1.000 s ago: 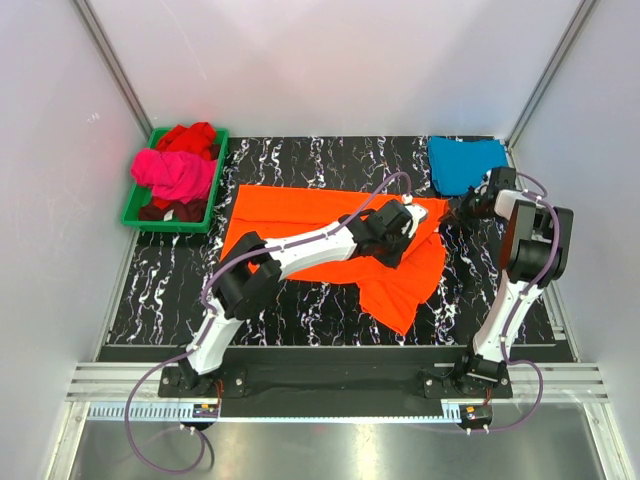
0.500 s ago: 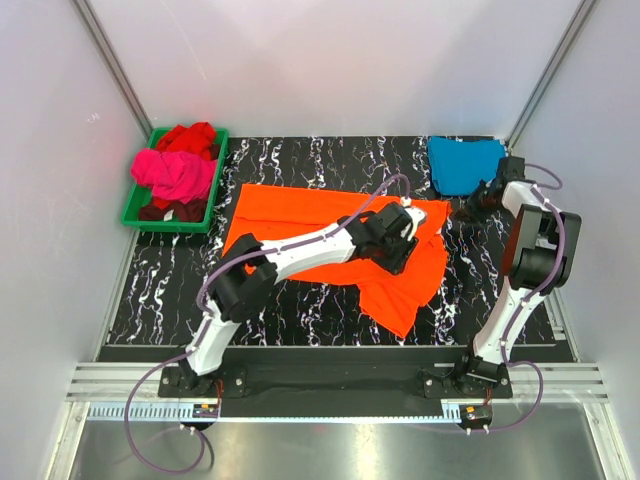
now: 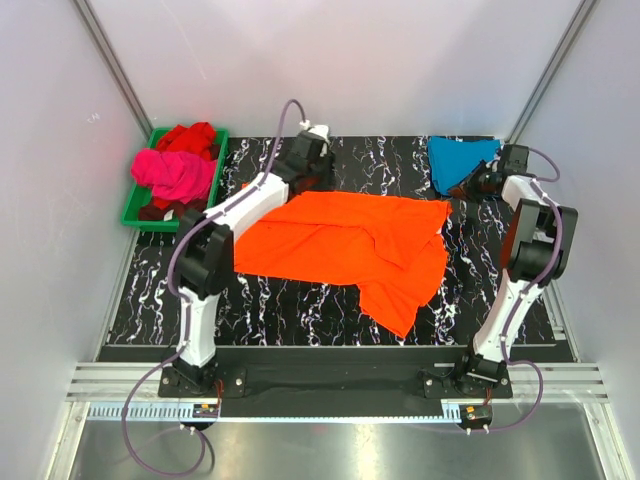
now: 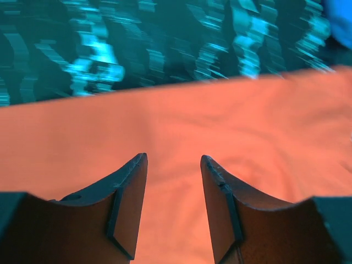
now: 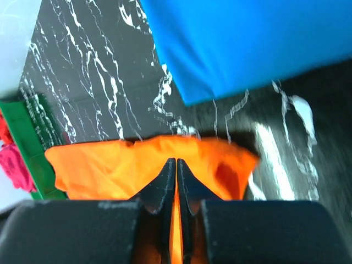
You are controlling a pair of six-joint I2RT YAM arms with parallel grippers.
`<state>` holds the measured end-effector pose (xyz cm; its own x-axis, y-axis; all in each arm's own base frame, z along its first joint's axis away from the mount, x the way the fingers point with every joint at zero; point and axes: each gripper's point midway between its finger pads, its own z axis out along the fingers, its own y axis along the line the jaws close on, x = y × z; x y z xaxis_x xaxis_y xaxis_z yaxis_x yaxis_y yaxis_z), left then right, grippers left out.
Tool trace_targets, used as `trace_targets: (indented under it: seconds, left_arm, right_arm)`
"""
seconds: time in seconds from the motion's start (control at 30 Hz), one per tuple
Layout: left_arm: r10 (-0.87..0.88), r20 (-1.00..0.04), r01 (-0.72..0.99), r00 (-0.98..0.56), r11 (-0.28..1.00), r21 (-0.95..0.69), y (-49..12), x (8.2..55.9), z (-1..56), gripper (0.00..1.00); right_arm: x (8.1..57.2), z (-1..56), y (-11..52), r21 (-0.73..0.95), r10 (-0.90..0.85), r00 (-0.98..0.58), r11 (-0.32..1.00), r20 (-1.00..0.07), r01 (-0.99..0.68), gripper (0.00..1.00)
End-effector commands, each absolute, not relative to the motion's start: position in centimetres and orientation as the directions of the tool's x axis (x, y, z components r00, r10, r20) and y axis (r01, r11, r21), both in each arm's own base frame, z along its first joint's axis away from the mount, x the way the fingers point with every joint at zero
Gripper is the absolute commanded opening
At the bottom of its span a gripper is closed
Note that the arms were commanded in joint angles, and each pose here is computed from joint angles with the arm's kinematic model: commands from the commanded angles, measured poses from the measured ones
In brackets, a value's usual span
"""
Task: Fold and stack the t-shirts
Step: Fold the tshirt
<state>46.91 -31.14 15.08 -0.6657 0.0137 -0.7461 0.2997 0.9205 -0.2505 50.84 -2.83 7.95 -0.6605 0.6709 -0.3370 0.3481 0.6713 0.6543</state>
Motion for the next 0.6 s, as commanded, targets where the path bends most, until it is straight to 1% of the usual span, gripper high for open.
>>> trace_targets:
  seconds: [0.0, 0.03, 0.07, 0.2, 0.23, 0.27, 0.33, 0.47, 0.57]
  left_arm:
    - [-0.035, -0.762, 0.23, -0.647, 0.943, -0.239, -29.5, 50.5, 13.7, 0.49]
    - [-0.042, -0.756, 0.214, -0.653, 0.948, -0.238, -29.0, 51.0, 13.2, 0.49]
    - [-0.053, -0.74, 0.181, -0.67, 0.956, -0.232, -27.9, 52.0, 11.6, 0.49]
    - [-0.103, -0.695, 0.103, -0.711, 0.963, -0.248, -25.1, 53.8, 8.3, 0.49]
    - [-0.113, -0.686, 0.093, -0.719, 0.962, -0.257, -24.8, 54.1, 7.9, 0.49]
    - [-0.123, -0.683, 0.081, -0.72, 0.962, -0.259, -23.9, 54.5, 7.7, 0.49]
    - [-0.124, -0.676, 0.072, -0.727, 0.965, -0.254, -23.3, 54.7, 7.0, 0.5]
    - [-0.166, -0.65, 0.025, -0.742, 0.961, -0.274, -21.4, 55.4, 5.7, 0.5]
    - [-0.166, -0.635, 0.021, -0.755, 0.961, -0.275, -21.0, 55.4, 4.9, 0.5]
  right_arm:
    - [53.0, 7.2, -1.5, 0.719, 0.65, -0.688, 0.641, -0.323, 0.268, 0.09]
    - [53.3, 7.0, -1.7, 0.717, 0.652, -0.686, 0.642, -0.325, 0.271, 0.1]
    - [53.2, 5.9, -1.8, 0.707, 0.656, -0.691, 0.641, -0.304, 0.297, 0.1]
    - [53.5, 4.4, -3.1, 0.681, 0.67, -0.678, 0.649, -0.301, 0.339, 0.09]
    - [53.6, 4.7, -3.0, 0.69, 0.663, -0.684, 0.649, -0.305, 0.321, 0.09]
    - [54.1, 5.7, -3.0, 0.693, 0.652, -0.676, 0.661, -0.342, 0.288, 0.09]
    - [54.4, 7.0, -3.1, 0.691, 0.64, -0.675, 0.674, -0.367, 0.263, 0.1]
    - [54.3, 8.8, -3.0, 0.685, 0.608, -0.688, 0.695, -0.396, 0.221, 0.09]
    - [54.3, 10.2, -2.0, 0.724, 0.609, -0.681, 0.669, -0.407, 0.166, 0.1]
